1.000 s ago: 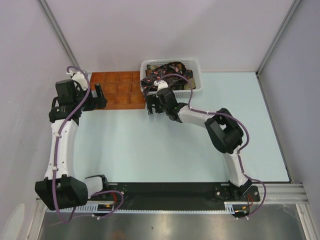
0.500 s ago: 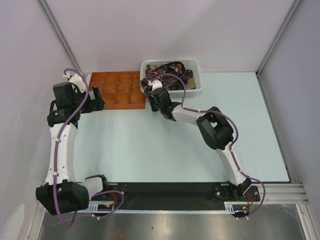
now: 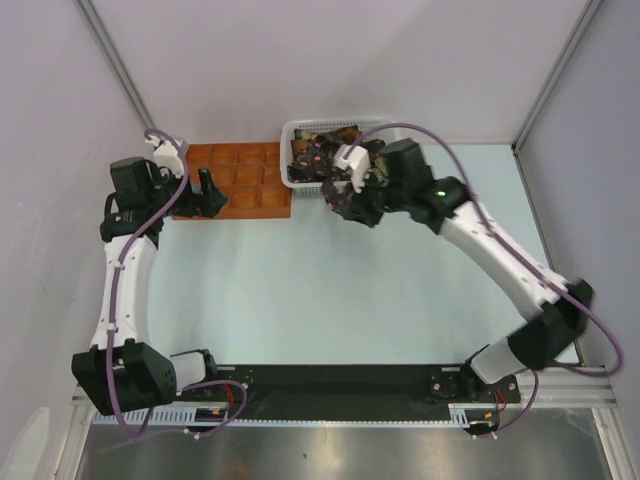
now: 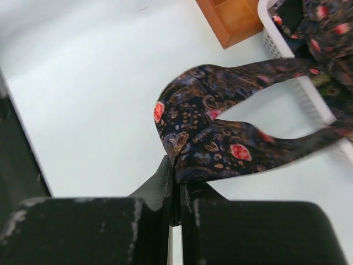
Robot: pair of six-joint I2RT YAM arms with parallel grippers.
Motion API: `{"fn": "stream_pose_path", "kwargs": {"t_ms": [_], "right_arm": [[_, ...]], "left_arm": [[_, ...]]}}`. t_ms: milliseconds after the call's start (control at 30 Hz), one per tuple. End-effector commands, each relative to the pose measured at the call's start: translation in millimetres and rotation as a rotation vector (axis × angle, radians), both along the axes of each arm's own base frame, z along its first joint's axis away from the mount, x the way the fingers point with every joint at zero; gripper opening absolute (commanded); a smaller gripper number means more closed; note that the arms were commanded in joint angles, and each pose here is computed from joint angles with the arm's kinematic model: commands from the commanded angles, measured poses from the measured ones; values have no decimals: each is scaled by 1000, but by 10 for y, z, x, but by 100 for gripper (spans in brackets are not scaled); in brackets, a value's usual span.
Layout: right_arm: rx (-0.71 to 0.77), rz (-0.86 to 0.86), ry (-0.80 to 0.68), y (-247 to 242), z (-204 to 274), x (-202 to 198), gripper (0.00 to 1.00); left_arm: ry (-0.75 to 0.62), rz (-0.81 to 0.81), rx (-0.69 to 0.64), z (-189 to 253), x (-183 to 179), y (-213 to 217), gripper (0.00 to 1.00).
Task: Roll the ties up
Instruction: Pick up the tie from the bin.
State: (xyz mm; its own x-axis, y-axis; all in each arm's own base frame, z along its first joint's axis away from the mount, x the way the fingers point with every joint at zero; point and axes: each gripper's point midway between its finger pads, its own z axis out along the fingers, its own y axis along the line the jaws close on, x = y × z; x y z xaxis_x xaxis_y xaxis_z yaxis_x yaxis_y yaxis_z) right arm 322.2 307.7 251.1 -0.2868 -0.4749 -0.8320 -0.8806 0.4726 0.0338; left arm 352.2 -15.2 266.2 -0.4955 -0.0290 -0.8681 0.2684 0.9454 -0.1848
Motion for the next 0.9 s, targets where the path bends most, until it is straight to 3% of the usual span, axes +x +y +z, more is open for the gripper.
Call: {"fn": "stream_pose_path", "kwargs": {"t_ms": [0, 133, 267, 433, 600, 700, 800, 867], "right_arm": [[-166, 110, 0, -890, 140, -651, 0], [-246, -51, -23, -1736, 180, -730, 0], [-318, -159, -41, -2280, 158, -894, 0], [-360, -308, -80, -2753, 153, -988, 0], [-351, -431, -136, -3061, 216, -1045, 0], [-364, -461, -111, -3119, 165, -1048, 0], [-383, -503, -108, -3200, 175, -1047, 0], [-372, -513, -124, -3198, 217, -1051, 0]], "left_arm": [[-119, -251, 15, 81, 26, -308, 99], [-174, -435, 96, -14, -45, -655, 99], [-241, -614, 158, -128, -83, -1052, 99], [-471, -824, 290, -148, 74, -1541, 100], [-699, -959, 345, -89, 594, -2174, 99], [-711, -981, 366, -181, 1003, -2557, 100], [-723, -910, 306, -161, 1494, -2754, 99], [-735, -918, 286, -122, 1624, -2871, 98]]}}
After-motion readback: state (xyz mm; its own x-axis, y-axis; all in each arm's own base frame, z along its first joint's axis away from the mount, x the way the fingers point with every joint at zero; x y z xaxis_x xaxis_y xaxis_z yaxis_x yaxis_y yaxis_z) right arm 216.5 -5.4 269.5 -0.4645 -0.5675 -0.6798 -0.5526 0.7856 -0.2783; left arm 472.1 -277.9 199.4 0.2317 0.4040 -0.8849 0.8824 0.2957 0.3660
